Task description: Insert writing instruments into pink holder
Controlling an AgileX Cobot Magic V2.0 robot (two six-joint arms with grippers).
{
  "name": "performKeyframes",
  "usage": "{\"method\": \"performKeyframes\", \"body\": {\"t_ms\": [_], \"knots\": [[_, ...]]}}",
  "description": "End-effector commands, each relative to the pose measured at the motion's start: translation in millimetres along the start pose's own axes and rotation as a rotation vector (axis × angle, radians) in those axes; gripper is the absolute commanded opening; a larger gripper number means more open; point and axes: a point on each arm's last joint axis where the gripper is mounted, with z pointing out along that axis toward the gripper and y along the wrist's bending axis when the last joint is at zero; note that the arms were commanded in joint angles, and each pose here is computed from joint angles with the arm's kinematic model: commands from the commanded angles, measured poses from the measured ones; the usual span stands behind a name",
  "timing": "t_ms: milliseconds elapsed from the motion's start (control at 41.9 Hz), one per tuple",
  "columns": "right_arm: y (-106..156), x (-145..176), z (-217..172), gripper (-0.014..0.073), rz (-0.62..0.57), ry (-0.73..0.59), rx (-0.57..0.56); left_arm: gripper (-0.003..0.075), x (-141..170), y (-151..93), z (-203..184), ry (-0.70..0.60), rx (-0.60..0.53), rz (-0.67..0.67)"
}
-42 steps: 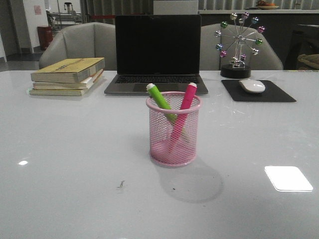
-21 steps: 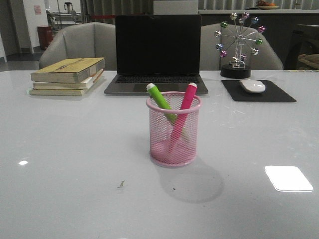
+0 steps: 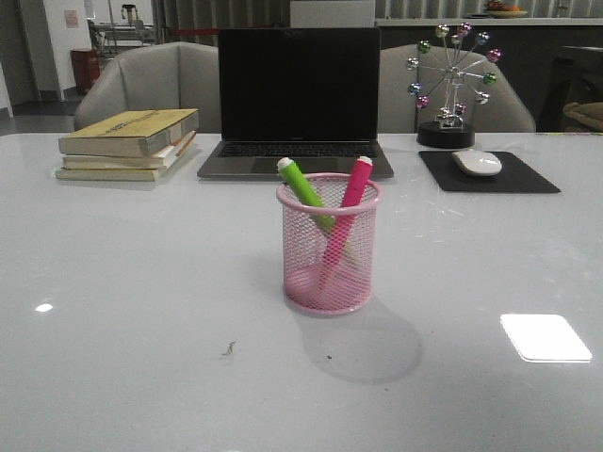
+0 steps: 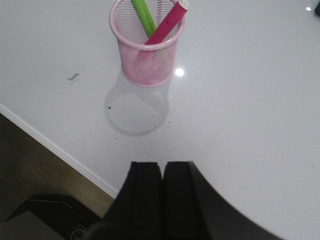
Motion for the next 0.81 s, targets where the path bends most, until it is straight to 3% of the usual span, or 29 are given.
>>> {"method": "performKeyframes", "body": {"t_ms": [0, 406, 621, 788], "knots": [[0, -13, -8, 0.0055, -0.009, -0.096, 0.003, 0.0092, -8, 0, -2, -0.107, -0.004, -0.006], [-1, -10, -11, 0.0055, -0.006, -0.111, 0.003, 0.0092, -8, 0, -2, -0.105, -0.004, -0.006], [-24, 23, -37, 0.0055, 0.075, -0.262, 0.156, 0.0092, -8, 0, -2, -0.105, -0.004, -0.006], [-27, 58, -57, 0.0055, 0.051, -0.413, 0.274, 0.0092, -8, 0, -2, -0.105, -0.004, -0.006]]}}
